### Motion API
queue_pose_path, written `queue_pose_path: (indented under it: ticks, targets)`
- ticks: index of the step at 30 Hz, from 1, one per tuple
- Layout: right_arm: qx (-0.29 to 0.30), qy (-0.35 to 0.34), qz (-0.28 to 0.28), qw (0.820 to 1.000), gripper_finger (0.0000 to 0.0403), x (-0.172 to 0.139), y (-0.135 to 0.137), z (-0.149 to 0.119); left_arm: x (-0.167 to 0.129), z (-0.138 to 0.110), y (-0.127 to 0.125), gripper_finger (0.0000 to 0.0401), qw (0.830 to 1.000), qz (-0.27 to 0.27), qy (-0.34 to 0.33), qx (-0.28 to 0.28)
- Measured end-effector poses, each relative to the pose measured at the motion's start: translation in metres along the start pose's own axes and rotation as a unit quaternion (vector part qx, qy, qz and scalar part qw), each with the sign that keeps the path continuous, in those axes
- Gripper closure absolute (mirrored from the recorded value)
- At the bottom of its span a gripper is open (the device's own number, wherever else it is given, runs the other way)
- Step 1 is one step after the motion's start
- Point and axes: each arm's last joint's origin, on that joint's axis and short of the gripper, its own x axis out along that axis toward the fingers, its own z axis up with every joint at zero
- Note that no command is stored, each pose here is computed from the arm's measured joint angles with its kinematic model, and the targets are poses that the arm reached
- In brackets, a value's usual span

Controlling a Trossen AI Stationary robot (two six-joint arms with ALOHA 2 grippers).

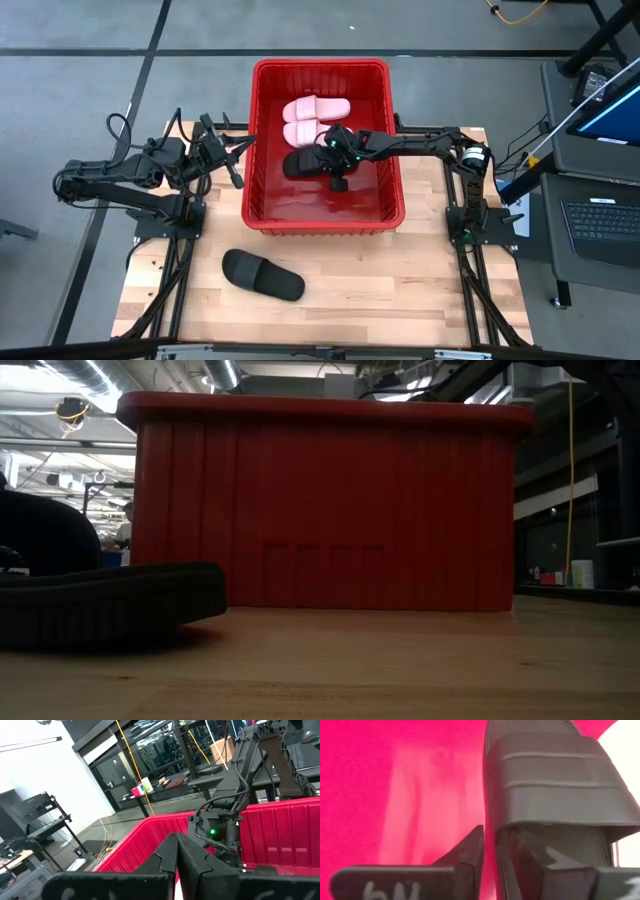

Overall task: Pick and place slides into bin
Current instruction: Put the right black slide into the bin, then put the black slide into the bin

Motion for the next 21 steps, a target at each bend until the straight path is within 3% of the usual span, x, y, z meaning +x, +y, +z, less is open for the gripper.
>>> queue_pose_path:
  ticks: [6,9,21]
  targets:
    - [0.061,-0.001,0.003,0.998,0.0272,0.0,0.0,0.0,0.0,0.0,0.0,0.0399,1.0,0.0,0.0,0.0]
    - [0.088,-0.01,0.03,0.996,0.0263,0.0,0.002,0.001,0.0,0.0,0.0,0.04,1.0,0.0,0.0,0.0]
    - [0.084,-0.014,0.043,0.995,0.0258,-0.025,-0.007,0.031,0.0,0.0,0.0,0.0398,1.0,0.0,0.0,0.0]
